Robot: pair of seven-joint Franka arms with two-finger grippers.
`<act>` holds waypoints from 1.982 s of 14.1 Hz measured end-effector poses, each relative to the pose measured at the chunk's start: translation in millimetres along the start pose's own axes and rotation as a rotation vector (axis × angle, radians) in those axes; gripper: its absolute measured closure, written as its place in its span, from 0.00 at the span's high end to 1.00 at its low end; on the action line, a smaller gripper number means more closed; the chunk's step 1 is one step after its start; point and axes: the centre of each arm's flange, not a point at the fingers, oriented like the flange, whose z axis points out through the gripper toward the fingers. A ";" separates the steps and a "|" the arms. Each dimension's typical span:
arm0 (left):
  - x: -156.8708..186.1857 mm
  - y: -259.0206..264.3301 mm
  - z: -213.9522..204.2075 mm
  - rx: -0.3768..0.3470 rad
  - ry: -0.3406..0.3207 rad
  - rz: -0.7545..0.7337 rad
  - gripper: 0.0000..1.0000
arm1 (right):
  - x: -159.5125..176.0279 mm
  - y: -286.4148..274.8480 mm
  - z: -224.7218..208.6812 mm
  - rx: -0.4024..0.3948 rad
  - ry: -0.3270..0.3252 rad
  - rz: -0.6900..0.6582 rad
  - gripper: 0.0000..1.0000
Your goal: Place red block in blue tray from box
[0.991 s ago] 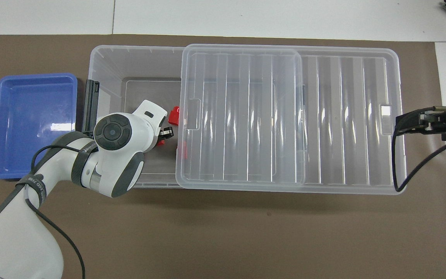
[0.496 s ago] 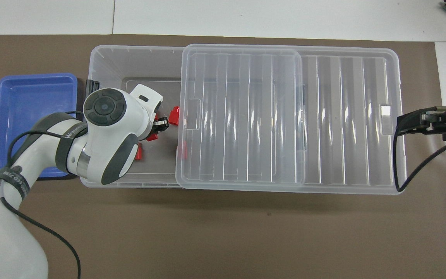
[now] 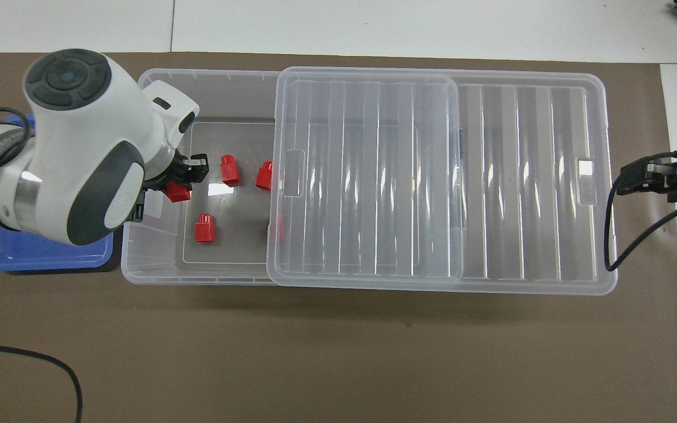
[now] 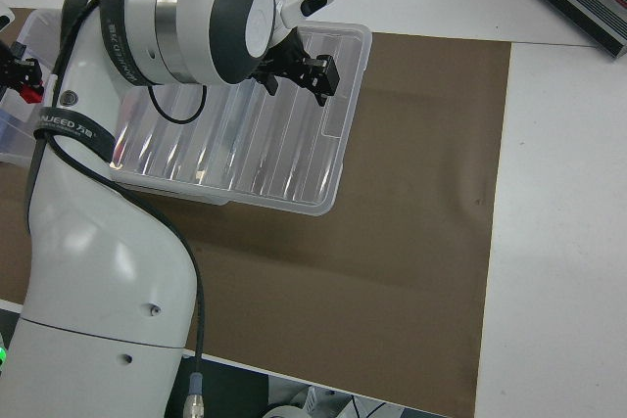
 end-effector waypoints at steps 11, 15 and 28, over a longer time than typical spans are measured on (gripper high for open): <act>53.8 -205.9 -3.0 -0.018 0.007 0.270 0.34 | 47.5 66.3 104.1 -0.015 0.056 0.062 0.01; 57.8 -232.1 52.1 -0.011 0.129 0.256 0.34 | 60.1 60.7 130.0 0.020 0.059 0.067 0.01; 66.7 -273.7 145.2 -0.018 0.197 0.072 0.34 | 56.3 -0.7 141.1 0.038 0.029 -0.135 0.01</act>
